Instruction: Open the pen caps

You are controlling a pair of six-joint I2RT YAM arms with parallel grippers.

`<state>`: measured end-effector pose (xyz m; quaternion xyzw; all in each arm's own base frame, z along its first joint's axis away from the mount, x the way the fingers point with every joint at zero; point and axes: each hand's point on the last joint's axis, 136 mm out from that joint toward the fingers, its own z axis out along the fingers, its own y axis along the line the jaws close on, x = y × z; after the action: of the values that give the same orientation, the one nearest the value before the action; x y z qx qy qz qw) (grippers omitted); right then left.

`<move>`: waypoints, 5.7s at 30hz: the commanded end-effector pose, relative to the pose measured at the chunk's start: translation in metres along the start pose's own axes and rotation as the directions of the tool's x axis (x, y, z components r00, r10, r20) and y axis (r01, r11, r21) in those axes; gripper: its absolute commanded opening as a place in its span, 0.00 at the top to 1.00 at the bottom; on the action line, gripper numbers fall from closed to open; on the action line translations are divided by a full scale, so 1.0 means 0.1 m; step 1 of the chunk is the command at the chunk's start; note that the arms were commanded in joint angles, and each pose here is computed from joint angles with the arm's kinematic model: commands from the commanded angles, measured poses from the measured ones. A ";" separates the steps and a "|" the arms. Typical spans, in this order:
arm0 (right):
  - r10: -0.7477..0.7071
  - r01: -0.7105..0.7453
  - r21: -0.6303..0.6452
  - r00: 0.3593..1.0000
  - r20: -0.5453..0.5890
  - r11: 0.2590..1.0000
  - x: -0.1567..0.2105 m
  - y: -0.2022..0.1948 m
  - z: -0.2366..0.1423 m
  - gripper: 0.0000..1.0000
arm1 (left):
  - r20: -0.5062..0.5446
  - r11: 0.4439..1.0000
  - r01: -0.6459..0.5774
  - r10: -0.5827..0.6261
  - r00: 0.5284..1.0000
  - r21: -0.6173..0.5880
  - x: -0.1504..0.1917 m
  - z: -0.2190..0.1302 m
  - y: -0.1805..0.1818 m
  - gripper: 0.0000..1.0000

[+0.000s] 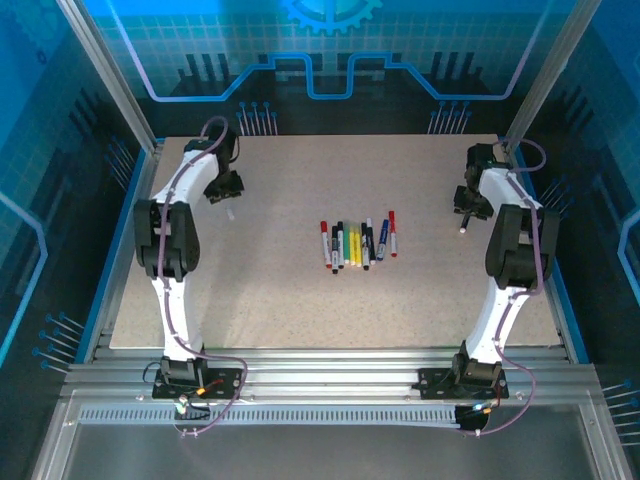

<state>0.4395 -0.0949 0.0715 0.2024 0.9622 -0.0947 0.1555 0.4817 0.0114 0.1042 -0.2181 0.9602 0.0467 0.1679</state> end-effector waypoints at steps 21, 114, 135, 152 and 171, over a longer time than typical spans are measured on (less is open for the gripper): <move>-0.154 0.188 -0.426 0.981 0.115 0.885 1.30 1.37 -1.19 0.55 | 0.029 0.935 -0.213 0.213 0.977 0.283 1.13 -0.43 -1.83 0.64; -0.206 0.155 -0.783 0.978 0.034 0.603 1.83 2.73 -1.38 0.48 | -0.101 0.883 -0.124 0.190 0.977 0.453 1.32 -0.50 -2.23 0.85; -0.268 0.171 -0.859 0.962 0.041 0.483 1.99 3.31 -1.56 0.45 | -0.082 0.860 -0.106 0.169 0.982 0.500 1.30 -0.73 -2.27 0.84; -0.310 0.174 -0.868 0.950 0.025 0.465 2.10 3.49 -1.53 0.54 | -0.080 0.854 -0.110 0.174 0.981 0.508 1.29 -0.76 -2.28 0.83; -0.336 0.178 -0.873 0.942 0.016 0.454 2.18 3.47 -1.50 1.00 | -0.064 0.868 -0.126 0.178 0.982 0.481 1.25 -0.77 -2.23 0.78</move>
<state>0.3642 0.3183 0.0869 -0.0127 0.9184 0.3677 0.1453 0.4475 -0.2488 0.0997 -0.0988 0.9706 -0.1713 0.1372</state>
